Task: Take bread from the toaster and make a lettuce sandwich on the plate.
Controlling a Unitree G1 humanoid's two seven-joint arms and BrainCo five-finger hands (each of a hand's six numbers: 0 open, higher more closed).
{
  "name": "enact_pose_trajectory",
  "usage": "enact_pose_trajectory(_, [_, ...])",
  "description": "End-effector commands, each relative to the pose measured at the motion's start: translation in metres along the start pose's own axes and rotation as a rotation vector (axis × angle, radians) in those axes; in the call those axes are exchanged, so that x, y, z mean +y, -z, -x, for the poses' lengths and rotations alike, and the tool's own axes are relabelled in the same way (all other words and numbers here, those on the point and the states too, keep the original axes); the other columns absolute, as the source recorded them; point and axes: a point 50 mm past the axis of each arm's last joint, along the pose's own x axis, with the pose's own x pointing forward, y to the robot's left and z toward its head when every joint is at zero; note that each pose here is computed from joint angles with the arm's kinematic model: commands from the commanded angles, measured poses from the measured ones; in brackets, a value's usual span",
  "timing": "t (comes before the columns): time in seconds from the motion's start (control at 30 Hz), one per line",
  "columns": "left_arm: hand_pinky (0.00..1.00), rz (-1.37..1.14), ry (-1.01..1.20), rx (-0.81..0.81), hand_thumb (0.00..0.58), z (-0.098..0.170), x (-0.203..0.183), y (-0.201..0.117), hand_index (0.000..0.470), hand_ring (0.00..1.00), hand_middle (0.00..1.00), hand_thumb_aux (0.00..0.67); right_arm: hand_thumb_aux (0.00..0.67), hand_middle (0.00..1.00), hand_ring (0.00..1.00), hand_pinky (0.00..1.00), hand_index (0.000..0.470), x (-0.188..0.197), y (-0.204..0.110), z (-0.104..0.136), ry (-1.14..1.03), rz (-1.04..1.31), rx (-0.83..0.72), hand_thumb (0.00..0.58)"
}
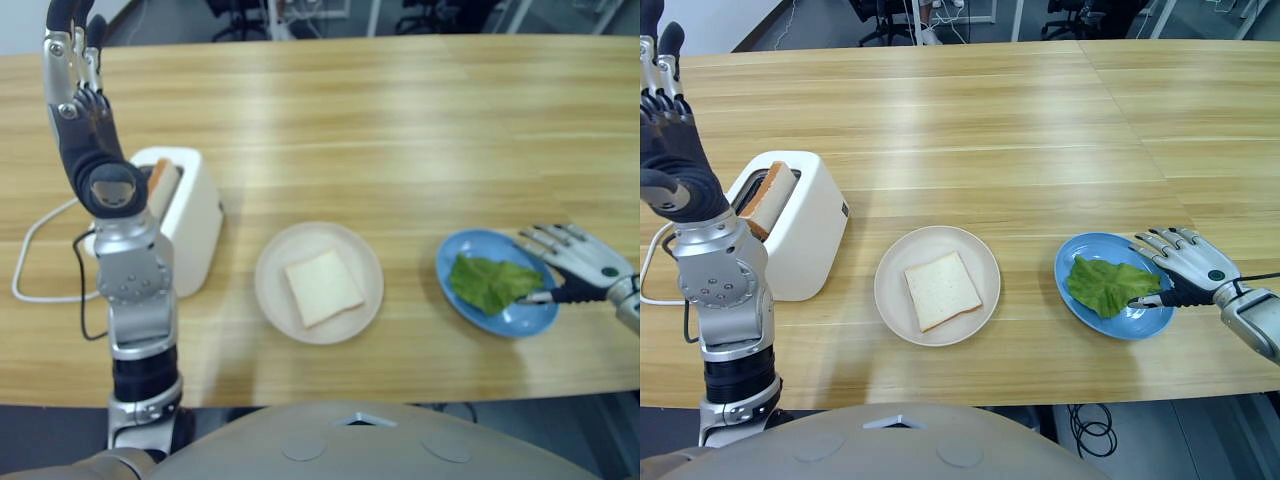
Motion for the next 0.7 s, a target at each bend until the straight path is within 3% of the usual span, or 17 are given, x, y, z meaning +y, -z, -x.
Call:
enact_pose_trajectory(0.03, [0.0,-0.02,0.005,0.011,0.0,0.002,0.001,-0.001,0.0,0.0,0.0,0.0,0.0,0.0,0.0,0.0,0.0,0.001,-0.009,-0.007,-0.023,0.023,-0.058,0.0])
enact_pose_trajectory(0.7, [0.0,-0.034,0.053,0.005,0.0,0.0,0.007,-0.006,0.0,0.0,0.0,0.0,0.0,0.0,0.0,0.0,0.0,0.026,-0.031,-0.026,-0.129,0.064,-0.156,0.0])
